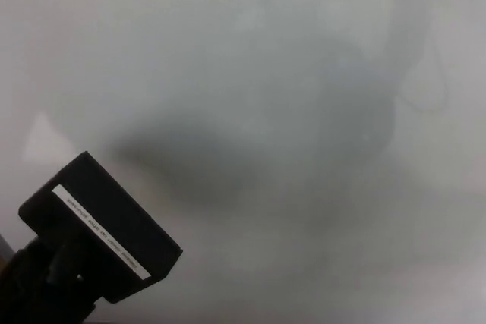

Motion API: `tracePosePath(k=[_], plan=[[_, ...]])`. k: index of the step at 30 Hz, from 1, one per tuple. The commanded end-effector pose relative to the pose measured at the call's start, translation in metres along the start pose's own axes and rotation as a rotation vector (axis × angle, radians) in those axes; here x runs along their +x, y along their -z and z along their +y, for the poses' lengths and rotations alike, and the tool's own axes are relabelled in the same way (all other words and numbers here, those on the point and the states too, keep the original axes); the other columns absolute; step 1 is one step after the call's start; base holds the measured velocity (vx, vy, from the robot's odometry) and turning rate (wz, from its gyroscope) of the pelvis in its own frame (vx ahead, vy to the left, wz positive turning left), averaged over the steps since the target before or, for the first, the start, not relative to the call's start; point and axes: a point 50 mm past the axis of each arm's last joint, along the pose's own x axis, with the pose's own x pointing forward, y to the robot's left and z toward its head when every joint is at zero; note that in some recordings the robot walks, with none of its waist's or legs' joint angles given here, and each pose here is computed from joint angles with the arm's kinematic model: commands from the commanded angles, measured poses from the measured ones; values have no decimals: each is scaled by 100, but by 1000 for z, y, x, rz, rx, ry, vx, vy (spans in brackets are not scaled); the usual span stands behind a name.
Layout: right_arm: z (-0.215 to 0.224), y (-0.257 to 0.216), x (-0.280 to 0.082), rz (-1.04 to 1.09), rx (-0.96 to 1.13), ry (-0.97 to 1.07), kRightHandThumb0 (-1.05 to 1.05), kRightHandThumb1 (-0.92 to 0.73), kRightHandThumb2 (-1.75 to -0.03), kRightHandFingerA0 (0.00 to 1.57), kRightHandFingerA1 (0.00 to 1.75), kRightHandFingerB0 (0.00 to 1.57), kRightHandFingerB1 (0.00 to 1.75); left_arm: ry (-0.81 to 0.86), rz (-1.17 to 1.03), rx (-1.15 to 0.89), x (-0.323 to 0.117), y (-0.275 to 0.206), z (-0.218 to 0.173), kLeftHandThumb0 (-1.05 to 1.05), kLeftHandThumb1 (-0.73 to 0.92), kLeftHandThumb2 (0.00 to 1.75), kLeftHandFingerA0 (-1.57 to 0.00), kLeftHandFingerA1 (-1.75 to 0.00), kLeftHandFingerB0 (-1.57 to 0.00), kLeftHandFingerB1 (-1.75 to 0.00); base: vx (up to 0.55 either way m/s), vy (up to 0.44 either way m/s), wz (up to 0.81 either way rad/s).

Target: A magnetic marker holder is on the left hand side of the white board, the robot put the index and middle finger into the opening of the container and pull off the magnetic holder and hand it to a human on the left hand side.

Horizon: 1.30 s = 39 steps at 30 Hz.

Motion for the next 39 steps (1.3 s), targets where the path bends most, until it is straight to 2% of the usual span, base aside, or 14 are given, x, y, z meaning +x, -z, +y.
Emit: tracePosePath(k=[1, 2, 11, 15, 16, 20, 21, 23, 29, 30, 34, 35, 38, 39], plan=[[-7, 12, -5, 50, -111, 24, -40, -50, -87, 86, 74, 71, 66, 686, -556, -139, -32, -105, -67, -32, 68, 60, -93, -103, -74, -55, 0, 0, 0], [-7, 12, -6, 49, -112, 25, -37, -62, -58, 91, 63, 75, 50, 686, -555, -132, -31, -106, -67, -35, 67, 60, -96, -95, -74, -57, 0, 0, 0], [-7, 12, -5, 48, -119, 29, -35, -61, -59, 91, 58, 75, 50, 708, -490, -77, -33, -113, -67, -43, 53, 56, -96, -81, -78, -47, 0, 0, 0], [-7, 12, -5, 45, -135, 33, -36, -61, -58, 91, 61, 75, 50, 825, -501, -35, -32, -113, -69, -47, 48, 55, -83, -68, -54, -39, 0, 0, 0], [-7, 12, -5, 46, -135, 33, -35, -61, -58, 92, 60, 75, 50, 838, -536, 9, -32, -110, -71, -73, 45, 80, -71, -61, -39, -46, 0, 0, 0], [-7, 13, -6, 50, -140, 34, -35, -60, -58, 92, 60, 76, 50, 818, -572, 68, -33, -106, -74, -79, 47, 79, -68, -59, -36, -44, 0, 0, 0], [-6, 13, -6, 51, -144, 34, -36, -61, -58, 92, 66, 76, 50, 809, -580, 85, -34, -105, -73, -73, 57, 58, -78, -57, -42, -35, 0, 0, 0], [-6, 13, -7, 51, -151, 31, -40, -49, -86, 86, 74, 71, 66, 802, -567, 59, -35, -103, -70, -75, 43, 83, -63, -58, -32, -44, 0, 0, 0], [-5, 13, -7, 50, -160, 33, -35, -61, -58, 92, 59, 75, 50, 815, -551, 49, -34, -100, -65, -97, 49, 86, -66, -50, -37, -39, 0, 0, 0], [-5, 13, -7, 47, -170, 33, -40, -49, -86, 87, 73, 71, 66, 820, -553, 35, -32, -100, -64, -90, 46, 83, -65, -51, -36, -40, 0, 0, 0], [-5, 14, -7, 51, -174, 36, -39, -49, -86, 85, 74, 71, 66, 821, -521, -26, -30, -99, -67, -77, 39, 79, -58, -52, -35, -42, 0, 0, 0], [-5, 13, -7, 49, -175, 38, -39, -48, -85, 86, 73, 71, 66, 824, -522, -28, -30, -98, -67, -76, 47, 56, -62, -45, -42, -35, 0, 0, 0], [-5, 13, -7, 46, -177, 42, -39, -48, -85, 86, 73, 71, 66, 830, -523, -32, -30, -98, -67, -76, 47, 56, -62, -45, -42, -35, 0, 0, 0], [-5, 13, -7, 46, -180, 41, -36, -61, -58, 92, 60, 75, 50, 830, -521, -26, -30, -98, -67, -77, 49, 56, -65, -46, -43, -35, 0, 0, 0]])
